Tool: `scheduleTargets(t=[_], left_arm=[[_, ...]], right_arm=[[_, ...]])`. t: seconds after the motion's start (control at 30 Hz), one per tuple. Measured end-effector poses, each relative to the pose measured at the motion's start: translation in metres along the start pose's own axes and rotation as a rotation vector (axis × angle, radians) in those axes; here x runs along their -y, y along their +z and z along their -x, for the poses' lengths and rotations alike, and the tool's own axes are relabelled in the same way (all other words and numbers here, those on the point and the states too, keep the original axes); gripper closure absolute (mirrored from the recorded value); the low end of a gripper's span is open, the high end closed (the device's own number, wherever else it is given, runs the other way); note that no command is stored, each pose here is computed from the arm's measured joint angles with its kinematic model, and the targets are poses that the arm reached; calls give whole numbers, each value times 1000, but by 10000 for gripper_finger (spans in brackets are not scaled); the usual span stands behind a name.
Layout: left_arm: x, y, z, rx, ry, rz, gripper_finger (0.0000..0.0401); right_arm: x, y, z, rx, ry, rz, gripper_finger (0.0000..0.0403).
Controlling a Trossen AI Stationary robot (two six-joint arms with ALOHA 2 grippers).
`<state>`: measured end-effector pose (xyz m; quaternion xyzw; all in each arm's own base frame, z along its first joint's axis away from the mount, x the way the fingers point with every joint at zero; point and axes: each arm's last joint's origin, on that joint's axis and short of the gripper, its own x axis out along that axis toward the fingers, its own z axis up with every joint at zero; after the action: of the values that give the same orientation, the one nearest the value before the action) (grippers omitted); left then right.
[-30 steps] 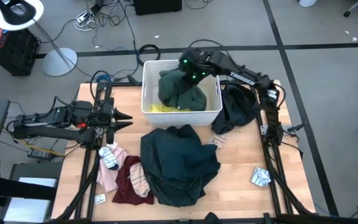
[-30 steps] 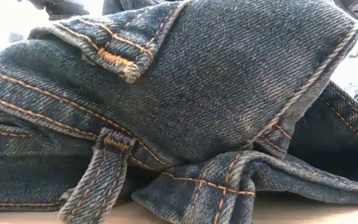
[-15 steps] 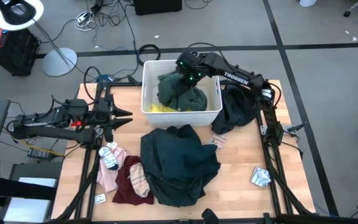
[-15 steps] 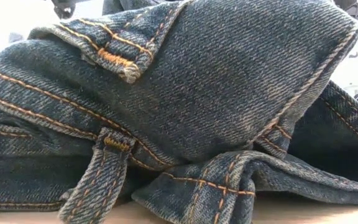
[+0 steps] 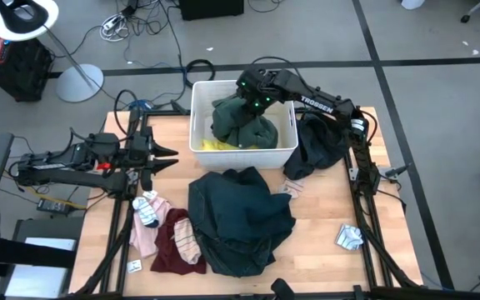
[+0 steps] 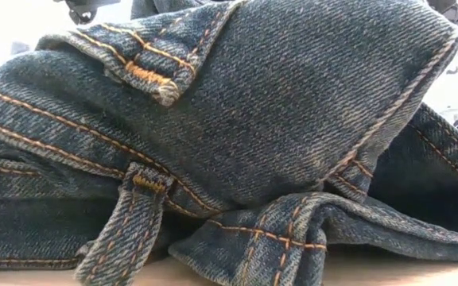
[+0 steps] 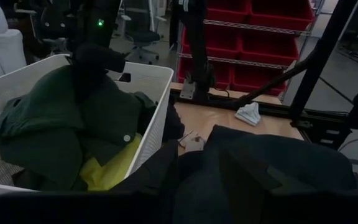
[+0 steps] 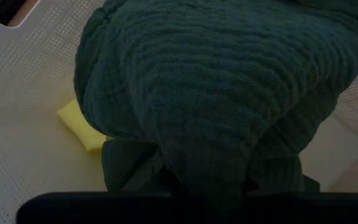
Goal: Sort clothes
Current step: Put the green polo shirt into the white laundry bin, then put the right white sock into the white laundry bin
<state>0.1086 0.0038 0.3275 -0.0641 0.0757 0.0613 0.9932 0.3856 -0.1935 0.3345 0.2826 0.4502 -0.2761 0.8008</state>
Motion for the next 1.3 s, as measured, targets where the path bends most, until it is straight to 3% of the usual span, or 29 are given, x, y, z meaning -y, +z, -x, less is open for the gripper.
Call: scheduleTargets(t=[0.67,1.1,1.3], left_arm=[[0,-6,0,-60,-24,-4,282],[2,-4,0,-45,-76,-5,282],[3,-3,0,-44,-104,-6,282]], right_arm=[[5,-11,3,-95,-81,44,237],[4,-24,90,65,-11,61,221],[-11,-44,135,156,39,101,228]])
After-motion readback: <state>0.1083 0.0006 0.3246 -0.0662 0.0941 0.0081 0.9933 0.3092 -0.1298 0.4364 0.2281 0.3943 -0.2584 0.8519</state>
